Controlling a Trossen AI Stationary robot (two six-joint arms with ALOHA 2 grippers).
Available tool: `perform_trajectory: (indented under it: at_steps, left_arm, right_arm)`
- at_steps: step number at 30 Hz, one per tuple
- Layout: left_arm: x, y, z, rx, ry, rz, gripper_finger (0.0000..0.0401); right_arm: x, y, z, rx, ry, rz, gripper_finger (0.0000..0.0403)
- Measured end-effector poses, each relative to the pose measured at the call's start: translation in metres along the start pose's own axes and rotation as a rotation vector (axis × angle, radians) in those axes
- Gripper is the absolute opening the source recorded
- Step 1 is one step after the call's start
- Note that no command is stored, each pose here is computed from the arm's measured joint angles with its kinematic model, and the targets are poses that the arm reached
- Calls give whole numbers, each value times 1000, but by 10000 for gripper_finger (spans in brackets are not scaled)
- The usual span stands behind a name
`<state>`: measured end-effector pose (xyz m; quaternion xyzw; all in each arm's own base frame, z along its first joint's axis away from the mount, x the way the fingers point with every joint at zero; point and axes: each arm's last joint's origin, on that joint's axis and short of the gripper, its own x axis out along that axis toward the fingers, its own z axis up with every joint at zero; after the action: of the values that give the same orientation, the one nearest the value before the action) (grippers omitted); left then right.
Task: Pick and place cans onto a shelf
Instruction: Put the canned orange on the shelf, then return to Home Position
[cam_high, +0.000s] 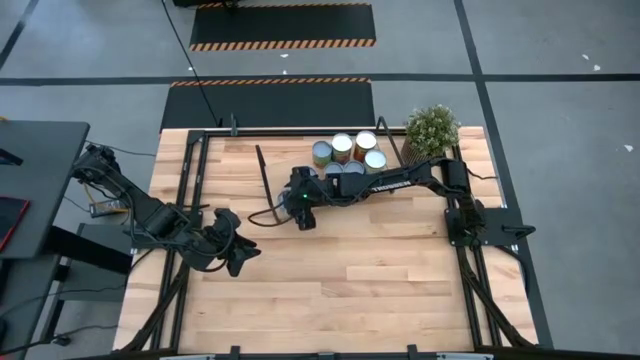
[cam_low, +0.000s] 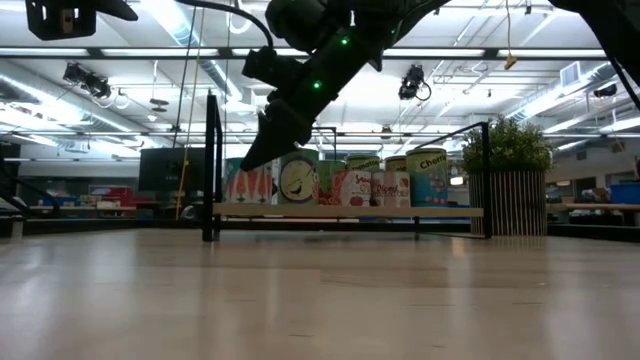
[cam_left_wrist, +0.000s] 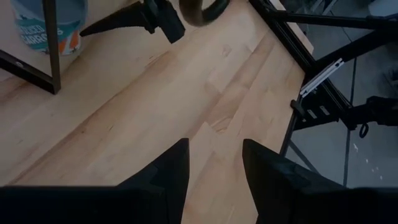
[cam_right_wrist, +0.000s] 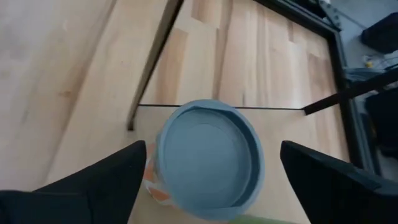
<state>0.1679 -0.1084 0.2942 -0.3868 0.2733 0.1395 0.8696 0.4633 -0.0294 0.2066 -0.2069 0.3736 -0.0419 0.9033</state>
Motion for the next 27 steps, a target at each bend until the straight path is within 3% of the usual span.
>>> perform_trajectory:
  at_steps: [5,11,20,27]
  left_arm:
    - [0,0,0,-1,-2,0,156]
    - [0,0,0,-3,-10,0,156]
    - [0,0,1,-3,-21,3,156]
    - [0,0,1,-2,-20,4,156]
  right_arm:
    - [0,-2,0,-26,16,-52,388]
    - [-1,-5,0,-21,61,-200,381]
    - [-4,-1,3,-31,89,-270,375]
    - [-30,11,20,-48,47,-282,373]
